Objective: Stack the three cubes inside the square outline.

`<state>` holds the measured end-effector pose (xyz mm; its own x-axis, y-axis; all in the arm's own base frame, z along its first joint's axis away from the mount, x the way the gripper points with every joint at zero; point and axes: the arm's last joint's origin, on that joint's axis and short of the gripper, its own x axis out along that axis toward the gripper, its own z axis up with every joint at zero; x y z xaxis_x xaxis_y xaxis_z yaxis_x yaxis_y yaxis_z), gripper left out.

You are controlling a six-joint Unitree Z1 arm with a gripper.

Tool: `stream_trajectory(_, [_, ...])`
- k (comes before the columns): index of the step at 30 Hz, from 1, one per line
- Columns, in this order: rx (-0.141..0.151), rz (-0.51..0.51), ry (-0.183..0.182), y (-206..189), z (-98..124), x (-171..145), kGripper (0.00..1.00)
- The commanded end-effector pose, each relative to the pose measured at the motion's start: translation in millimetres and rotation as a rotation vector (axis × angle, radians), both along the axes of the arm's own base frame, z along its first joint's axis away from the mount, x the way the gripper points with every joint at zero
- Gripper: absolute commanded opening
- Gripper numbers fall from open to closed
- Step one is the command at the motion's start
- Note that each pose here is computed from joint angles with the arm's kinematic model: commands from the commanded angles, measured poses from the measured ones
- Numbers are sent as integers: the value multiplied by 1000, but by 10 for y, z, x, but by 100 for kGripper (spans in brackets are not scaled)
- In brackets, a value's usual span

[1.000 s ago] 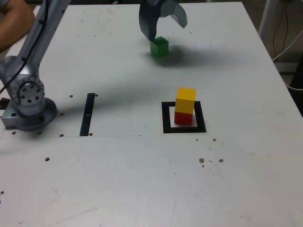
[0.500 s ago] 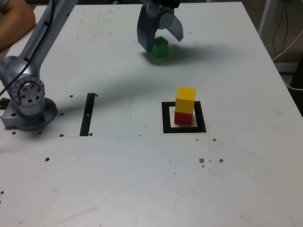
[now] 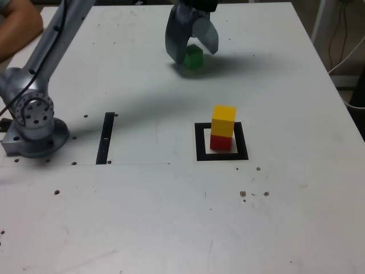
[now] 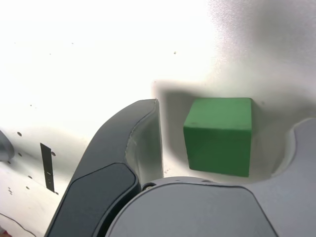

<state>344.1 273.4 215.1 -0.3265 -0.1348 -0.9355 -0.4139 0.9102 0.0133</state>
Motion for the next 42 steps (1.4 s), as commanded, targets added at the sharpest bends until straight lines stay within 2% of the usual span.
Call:
stream_trajectory(1, [1,3,8,14,-23,6,66])
stream_trajectory(4, [11,-2,1,28,-41,22,49])
stream_trajectory(8, [18,-9,-5,35,-61,32,37])
stream_trajectory(28, [19,-17,-14,22,0,17,37])
stream_trajectory(37, [36,-77,-67,-153,362,-43,37])
stream_trajectory(42, [26,-126,-110,-421,602,-60,37])
